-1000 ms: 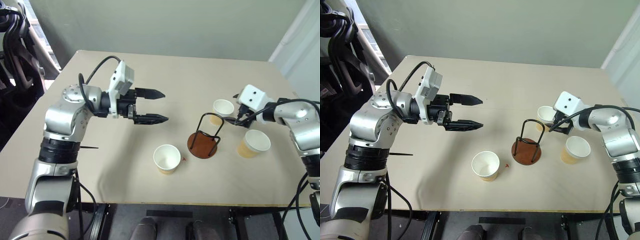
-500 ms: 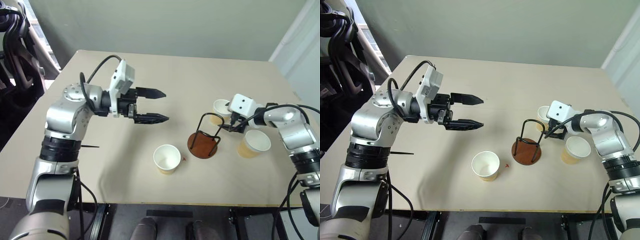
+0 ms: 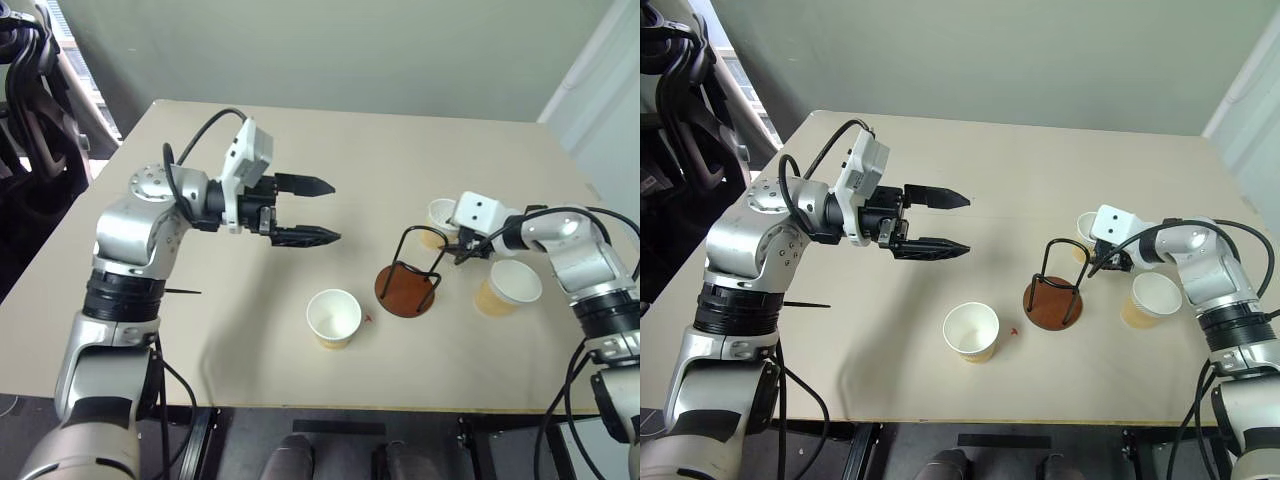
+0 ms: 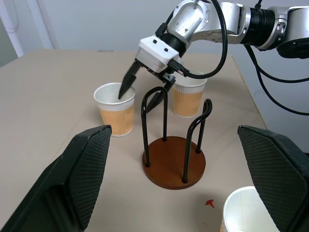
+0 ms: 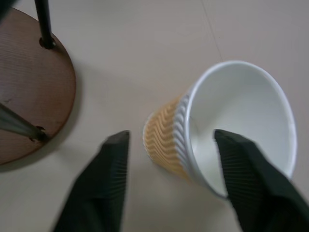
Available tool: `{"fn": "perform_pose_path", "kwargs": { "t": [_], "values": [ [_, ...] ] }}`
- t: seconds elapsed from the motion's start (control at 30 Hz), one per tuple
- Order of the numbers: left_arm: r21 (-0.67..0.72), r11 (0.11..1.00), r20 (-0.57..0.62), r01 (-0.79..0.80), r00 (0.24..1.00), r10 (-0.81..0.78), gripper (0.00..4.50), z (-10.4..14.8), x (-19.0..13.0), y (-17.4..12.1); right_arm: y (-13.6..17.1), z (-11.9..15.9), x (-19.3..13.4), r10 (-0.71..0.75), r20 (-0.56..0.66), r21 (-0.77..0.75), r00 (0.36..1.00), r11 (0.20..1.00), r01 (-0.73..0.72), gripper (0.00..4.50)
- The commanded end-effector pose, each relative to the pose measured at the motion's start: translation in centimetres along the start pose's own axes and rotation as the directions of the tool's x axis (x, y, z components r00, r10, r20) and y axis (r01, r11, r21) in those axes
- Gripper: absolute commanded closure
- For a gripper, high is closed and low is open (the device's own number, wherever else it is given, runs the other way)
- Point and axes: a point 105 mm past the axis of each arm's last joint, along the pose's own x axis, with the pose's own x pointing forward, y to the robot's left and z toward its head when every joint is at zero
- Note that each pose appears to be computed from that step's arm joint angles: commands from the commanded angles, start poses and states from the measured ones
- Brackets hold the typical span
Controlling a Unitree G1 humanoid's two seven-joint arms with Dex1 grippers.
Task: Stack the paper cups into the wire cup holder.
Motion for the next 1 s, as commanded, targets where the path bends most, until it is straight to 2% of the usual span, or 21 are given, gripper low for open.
{"fn": "perform_pose_path", "kwargs": {
  "t": [0.03, 0.13, 0.17, 0.5, 0.77, 0.87, 1.0],
  "values": [
    [0.050, 0.999, 0.009, 0.005, 1.000, -0.006, 0.00, 1.1, 0.0, 0.0, -0.6, 0.9, -0.8, -0.013, 0.017, -0.008, 1.000, 1.000, 0.013, 3.11],
    [0.050, 0.999, 0.006, 0.002, 1.000, -0.002, 0.00, 1.2, -0.1, 0.2, -0.4, 1.1, -1.1, 0.004, 0.027, 0.026, 1.000, 1.000, -0.005, 4.26],
    [0.050, 0.999, 0.006, 0.001, 1.000, -0.001, 0.00, 1.2, -0.1, 0.2, -0.4, 1.1, -1.2, 0.006, 0.027, 0.034, 1.000, 0.999, -0.006, 4.47],
    [0.050, 0.999, 0.012, -0.002, 1.000, 0.001, 0.00, 1.2, 0.0, 0.2, -0.4, 3.3, -3.6, -0.010, 0.077, 0.136, 0.997, 0.991, -0.001, 4.47],
    [0.045, 0.999, 0.023, -0.014, 1.000, 0.013, 0.00, 1.1, 0.2, 0.4, -1.8, 3.7, -6.3, -0.156, 0.038, 0.123, 0.987, 0.981, 0.151, 4.47],
    [0.042, 0.999, 0.031, -0.015, 0.999, 0.014, 0.00, 1.2, 0.3, 0.4, -2.1, 5.3, -7.2, -0.207, 0.110, 0.169, 0.972, 0.968, 0.187, 4.47],
    [0.042, 0.999, 0.038, -0.015, 0.999, 0.014, 0.00, 1.3, 0.5, 0.4, -1.5, 7.6, -8.6, -0.208, 0.206, 0.203, 0.956, 0.965, 0.166, 4.47]
  ]
}}
